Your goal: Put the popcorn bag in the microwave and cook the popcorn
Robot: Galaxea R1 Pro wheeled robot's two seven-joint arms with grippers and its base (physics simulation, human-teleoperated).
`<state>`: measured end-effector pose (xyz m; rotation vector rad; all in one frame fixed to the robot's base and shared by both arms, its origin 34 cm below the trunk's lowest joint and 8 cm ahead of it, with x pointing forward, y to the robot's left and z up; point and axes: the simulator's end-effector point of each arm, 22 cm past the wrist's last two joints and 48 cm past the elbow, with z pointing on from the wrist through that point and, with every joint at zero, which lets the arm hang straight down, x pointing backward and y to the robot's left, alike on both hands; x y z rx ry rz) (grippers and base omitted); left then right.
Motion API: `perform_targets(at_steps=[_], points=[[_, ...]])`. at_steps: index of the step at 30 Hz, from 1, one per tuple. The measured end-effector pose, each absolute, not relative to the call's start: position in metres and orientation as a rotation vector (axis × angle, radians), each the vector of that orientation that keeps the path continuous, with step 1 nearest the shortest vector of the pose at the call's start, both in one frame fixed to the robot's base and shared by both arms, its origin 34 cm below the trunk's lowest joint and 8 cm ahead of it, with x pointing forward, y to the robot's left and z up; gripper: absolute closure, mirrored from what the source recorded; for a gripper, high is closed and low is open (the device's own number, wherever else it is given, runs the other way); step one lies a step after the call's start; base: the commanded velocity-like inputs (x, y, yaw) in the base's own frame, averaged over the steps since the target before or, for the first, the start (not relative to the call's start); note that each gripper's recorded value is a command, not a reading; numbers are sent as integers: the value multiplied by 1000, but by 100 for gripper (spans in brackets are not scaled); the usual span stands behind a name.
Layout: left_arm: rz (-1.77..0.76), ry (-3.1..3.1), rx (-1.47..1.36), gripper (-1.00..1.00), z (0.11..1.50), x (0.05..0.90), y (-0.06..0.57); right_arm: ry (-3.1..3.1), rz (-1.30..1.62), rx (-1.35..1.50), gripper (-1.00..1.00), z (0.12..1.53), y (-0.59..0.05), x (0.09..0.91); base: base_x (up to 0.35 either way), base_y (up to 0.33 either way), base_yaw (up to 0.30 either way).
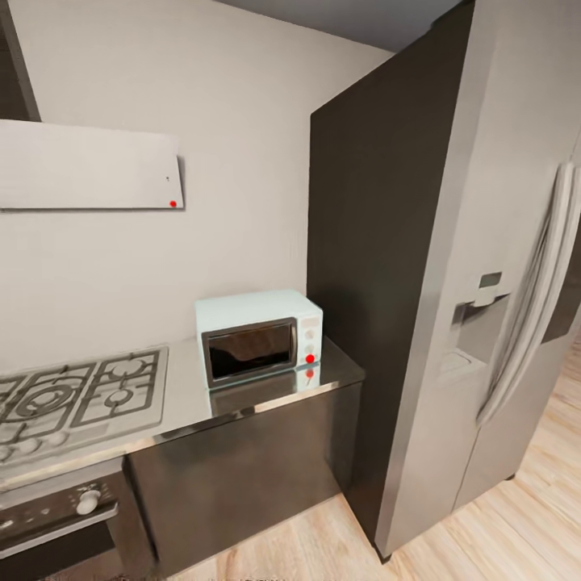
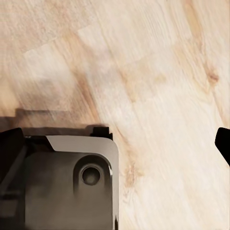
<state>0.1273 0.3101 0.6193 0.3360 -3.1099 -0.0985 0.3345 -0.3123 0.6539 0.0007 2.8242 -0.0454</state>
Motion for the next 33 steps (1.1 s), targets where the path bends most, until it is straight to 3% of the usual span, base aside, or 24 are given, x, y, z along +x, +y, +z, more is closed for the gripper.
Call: perform_targets(at_steps=[33], points=[[-101,-3082,330,-100,619,117,310,2851,-46,0,-100,648,-312,325,0,0,248]])
